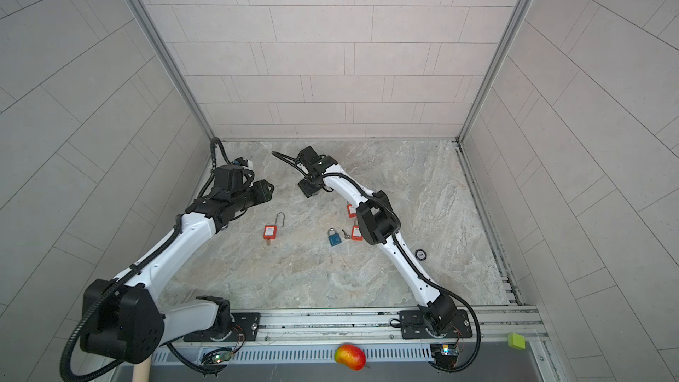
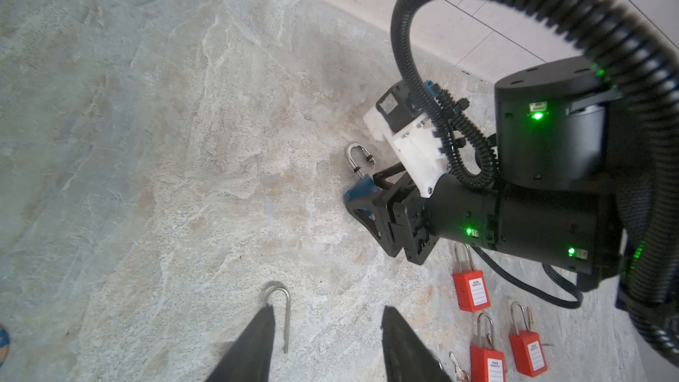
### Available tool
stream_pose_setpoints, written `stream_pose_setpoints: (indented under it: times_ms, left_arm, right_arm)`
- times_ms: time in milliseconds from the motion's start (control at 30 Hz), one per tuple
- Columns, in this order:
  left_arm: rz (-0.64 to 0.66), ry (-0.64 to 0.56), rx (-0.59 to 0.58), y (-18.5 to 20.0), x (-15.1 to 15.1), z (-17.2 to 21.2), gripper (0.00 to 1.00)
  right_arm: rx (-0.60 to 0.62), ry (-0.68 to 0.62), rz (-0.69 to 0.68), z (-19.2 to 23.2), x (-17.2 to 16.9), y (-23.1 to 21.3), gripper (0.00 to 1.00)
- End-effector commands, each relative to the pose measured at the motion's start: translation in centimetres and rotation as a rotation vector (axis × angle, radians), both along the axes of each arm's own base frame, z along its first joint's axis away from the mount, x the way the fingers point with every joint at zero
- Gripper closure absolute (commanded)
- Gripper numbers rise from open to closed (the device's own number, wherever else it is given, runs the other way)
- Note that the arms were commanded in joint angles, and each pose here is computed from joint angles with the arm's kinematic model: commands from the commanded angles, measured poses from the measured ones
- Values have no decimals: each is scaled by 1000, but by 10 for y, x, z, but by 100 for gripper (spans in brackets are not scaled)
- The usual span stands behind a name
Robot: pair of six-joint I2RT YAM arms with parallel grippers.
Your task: Lock with the key
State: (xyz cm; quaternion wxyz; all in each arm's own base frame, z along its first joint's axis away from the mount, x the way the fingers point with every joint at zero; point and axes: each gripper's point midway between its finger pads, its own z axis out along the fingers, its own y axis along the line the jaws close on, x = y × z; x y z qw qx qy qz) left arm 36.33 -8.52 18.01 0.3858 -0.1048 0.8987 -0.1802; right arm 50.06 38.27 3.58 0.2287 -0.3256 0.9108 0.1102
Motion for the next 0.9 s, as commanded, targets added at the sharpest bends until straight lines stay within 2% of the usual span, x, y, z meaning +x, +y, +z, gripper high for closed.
stream_pose_setpoints:
  times_ms: [0,200,433,533,700,867]
  left_arm:
    - [12,-24,-9,2,0,5,47]
    - [-8,-34,-6,0,2,6,47]
    - [-36,-54,2,-3,3,10,47]
    - [-68,-69,1,-7,3,12,47]
    - [-186,-102,37,-17,-3,15,47]
    - [-298,-193,83,-26,-13,25,47]
  right_arm:
    - [-47,77,-42,-31,-13,-4,42]
    - [-74,61,-4,-24,-18,-4,52]
    - [-112,42,69,-10,-25,-5,58]
    - [-132,37,139,1,-32,-8,60]
    - [-158,-19,357,27,-49,-14,69]
    - [-79,-85,452,69,-53,-25,73]
